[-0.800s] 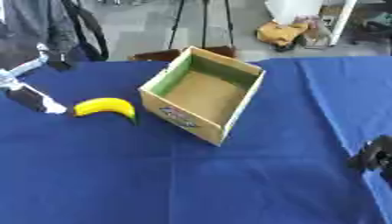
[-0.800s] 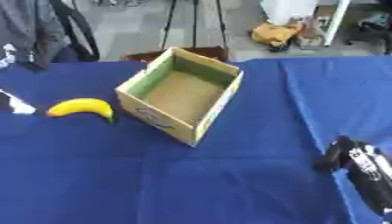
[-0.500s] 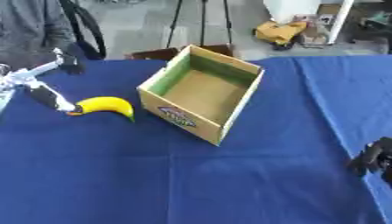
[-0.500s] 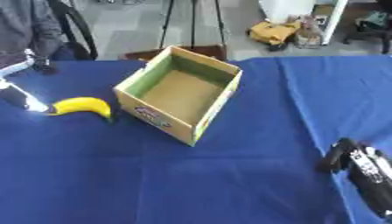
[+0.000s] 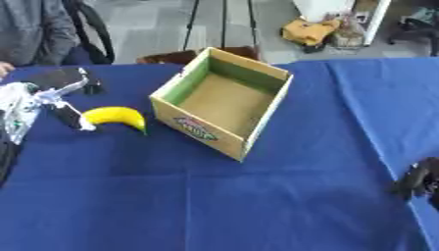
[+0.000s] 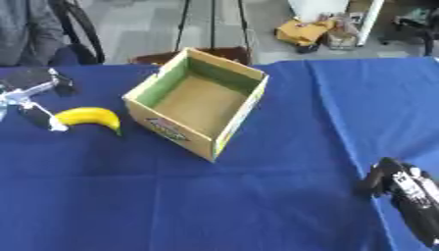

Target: Pick up objects on the table and place them in the box.

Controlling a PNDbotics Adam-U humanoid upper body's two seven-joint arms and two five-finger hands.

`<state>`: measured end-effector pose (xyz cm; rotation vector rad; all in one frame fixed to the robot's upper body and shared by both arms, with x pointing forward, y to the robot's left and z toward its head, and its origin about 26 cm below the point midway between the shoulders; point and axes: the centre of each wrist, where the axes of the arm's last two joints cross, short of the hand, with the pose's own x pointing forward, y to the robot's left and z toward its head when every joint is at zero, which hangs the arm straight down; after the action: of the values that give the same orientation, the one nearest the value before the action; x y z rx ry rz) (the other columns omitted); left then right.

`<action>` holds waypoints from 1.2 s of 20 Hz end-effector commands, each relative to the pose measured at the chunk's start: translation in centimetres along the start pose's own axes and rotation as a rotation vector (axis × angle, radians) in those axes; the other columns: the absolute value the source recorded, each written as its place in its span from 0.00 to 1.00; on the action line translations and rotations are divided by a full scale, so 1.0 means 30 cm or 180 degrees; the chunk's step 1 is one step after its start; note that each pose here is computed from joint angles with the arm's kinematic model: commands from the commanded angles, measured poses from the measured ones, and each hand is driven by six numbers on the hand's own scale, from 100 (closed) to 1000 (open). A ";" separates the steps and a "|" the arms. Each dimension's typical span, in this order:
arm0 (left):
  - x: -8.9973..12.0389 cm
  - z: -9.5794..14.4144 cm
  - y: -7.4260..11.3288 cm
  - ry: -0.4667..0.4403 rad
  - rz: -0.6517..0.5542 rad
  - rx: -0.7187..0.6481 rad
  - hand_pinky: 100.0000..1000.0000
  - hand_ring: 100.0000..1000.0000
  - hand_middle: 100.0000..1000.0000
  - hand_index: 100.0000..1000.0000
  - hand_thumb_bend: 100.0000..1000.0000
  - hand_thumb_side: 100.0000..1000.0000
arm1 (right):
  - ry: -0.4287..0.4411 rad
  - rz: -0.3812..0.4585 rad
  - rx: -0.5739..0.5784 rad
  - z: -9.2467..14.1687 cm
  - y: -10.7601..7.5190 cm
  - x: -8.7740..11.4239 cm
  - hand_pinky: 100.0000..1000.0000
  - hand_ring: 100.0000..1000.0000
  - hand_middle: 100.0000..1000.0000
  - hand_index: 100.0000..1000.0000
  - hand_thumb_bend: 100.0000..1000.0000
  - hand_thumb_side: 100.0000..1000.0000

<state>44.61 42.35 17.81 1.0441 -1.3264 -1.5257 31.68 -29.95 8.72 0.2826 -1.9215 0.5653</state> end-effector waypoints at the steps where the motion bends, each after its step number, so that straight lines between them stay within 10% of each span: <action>1: -0.019 0.005 0.046 0.0091 -0.0049 0.0208 0.61 0.51 0.48 0.67 0.63 0.06 | -0.0046 0.0069 0.0042 -0.012 -0.009 0.019 0.46 0.29 0.20 0.40 0.00 0.74; 24: -0.037 0.008 0.014 0.0188 0.0107 0.0246 0.62 0.49 0.46 0.66 0.53 0.05 | -0.0074 0.0098 0.0096 -0.031 -0.005 0.023 0.46 0.29 0.20 0.40 0.00 0.76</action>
<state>44.75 42.71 16.43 1.0608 -1.3525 -1.4276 32.04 -29.41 9.06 0.2968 -1.9314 0.5900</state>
